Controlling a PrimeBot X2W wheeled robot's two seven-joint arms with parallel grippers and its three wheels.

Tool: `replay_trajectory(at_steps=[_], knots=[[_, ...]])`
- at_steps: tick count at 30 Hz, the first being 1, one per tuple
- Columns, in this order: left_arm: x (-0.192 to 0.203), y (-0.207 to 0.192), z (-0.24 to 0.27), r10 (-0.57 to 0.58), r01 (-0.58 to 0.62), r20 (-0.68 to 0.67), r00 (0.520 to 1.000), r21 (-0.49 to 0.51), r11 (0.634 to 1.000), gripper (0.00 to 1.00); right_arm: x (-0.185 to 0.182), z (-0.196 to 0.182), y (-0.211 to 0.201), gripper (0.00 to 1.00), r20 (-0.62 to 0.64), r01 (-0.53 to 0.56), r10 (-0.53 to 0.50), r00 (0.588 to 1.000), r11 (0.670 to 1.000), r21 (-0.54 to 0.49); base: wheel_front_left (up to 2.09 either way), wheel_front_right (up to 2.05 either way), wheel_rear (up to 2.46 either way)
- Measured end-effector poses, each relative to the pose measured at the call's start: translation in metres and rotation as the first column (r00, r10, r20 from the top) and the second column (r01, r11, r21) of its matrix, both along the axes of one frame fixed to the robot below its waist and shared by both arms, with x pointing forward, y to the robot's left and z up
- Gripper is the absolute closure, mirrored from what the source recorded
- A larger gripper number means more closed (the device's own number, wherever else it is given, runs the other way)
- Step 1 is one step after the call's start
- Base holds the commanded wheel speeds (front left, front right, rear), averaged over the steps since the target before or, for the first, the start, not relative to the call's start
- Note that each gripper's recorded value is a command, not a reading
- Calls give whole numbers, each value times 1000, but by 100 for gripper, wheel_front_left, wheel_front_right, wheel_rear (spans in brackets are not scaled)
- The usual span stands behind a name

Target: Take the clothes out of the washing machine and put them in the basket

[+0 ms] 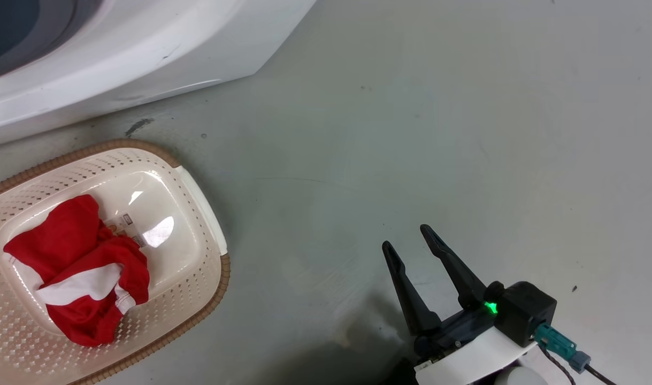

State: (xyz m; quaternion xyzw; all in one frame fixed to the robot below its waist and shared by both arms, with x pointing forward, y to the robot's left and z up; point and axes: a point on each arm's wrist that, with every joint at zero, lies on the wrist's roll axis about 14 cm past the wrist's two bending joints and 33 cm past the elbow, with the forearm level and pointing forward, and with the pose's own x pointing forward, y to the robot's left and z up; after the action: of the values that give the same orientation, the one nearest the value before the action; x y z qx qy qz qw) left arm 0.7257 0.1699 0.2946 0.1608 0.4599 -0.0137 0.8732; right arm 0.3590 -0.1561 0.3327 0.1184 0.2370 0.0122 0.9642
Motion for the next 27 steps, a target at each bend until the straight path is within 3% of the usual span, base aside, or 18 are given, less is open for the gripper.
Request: replay_trajectory(at_steps=[1,2,10,16,27], knots=[[2,0,1,2,-2,9,1000,5,1000,62,0,0,0,0,-1,3,-3,1000,1000,2,0,0,0],[2,1,1,-2,2,14,1000,14,1000,100,-1,0,-1,0,-2,5,-5,1000,1000,3,0,0,0],[19,4,31,-19,12,191,981,39,999,100,-1,3,-1,0,9,13,-13,1000,1000,9,0,0,0],[24,-5,63,-69,67,383,921,18,998,100,6,11,-7,0,47,15,-14,999,1000,-7,0,0,0],[-20,-16,97,-32,109,520,854,-119,987,100,20,52,-17,0,180,21,-13,984,999,-39,0,0,0]])
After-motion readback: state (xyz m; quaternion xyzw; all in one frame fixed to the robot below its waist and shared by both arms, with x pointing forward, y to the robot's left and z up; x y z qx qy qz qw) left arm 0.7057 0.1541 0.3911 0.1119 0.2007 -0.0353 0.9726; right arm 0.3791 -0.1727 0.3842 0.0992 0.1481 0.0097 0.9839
